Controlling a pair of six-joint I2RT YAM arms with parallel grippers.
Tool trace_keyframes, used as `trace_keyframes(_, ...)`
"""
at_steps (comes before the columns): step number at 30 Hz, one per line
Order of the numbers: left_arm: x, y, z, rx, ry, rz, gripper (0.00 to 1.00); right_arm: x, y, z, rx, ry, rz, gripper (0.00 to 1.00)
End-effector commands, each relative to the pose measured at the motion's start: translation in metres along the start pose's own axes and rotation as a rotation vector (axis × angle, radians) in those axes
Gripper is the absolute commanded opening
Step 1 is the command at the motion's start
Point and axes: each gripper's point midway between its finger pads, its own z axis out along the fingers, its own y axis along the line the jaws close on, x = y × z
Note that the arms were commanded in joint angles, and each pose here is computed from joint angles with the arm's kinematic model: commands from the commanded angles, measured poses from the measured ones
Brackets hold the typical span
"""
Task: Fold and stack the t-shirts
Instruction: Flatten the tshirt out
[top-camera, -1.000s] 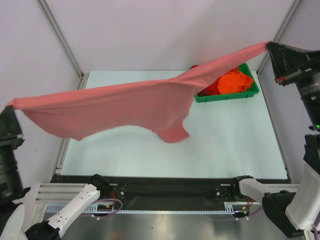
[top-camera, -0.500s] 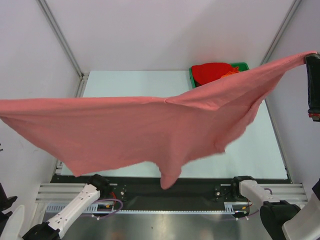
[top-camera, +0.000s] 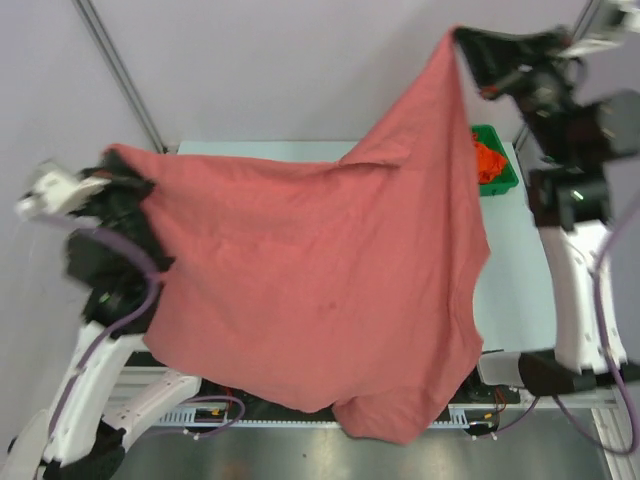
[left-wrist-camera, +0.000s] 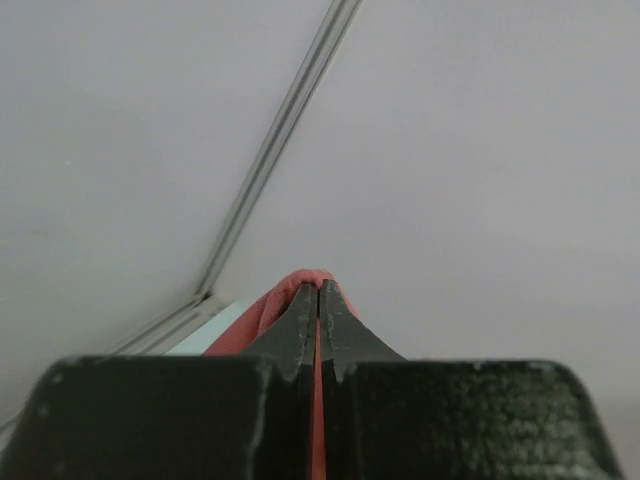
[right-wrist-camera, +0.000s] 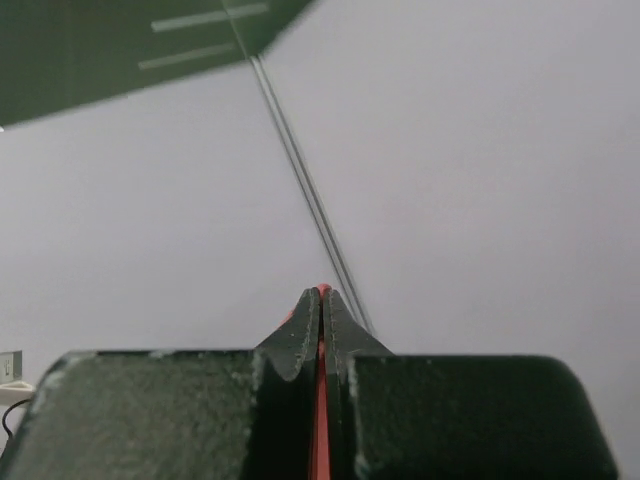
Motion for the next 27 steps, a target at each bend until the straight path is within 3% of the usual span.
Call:
trace_keyframes(1, 0.055, 0.009, 0.024, -0.136, -0.010, 0.136, 0.00, 0.075, -0.061, 0.042, 0.064, 0.099, -0.008, 0.00)
trace_keyframes(8, 0.151, 0.052, 0.085, -0.289, 0.079, 0.200, 0.00, 0.178, -0.161, 0.071, 0.160, 0.208, 0.002, 0.00)
trace_keyframes(15, 0.217, 0.088, 0.116, -0.363, 0.162, 0.254, 0.00, 0.261, -0.231, 0.084, 0.188, 0.302, 0.017, 0.00)
trace_keyframes(27, 0.309, 0.119, 0.147, -0.394, 0.291, 0.331, 0.00, 0.361, -0.296, 0.102, 0.170, 0.378, 0.058, 0.00)
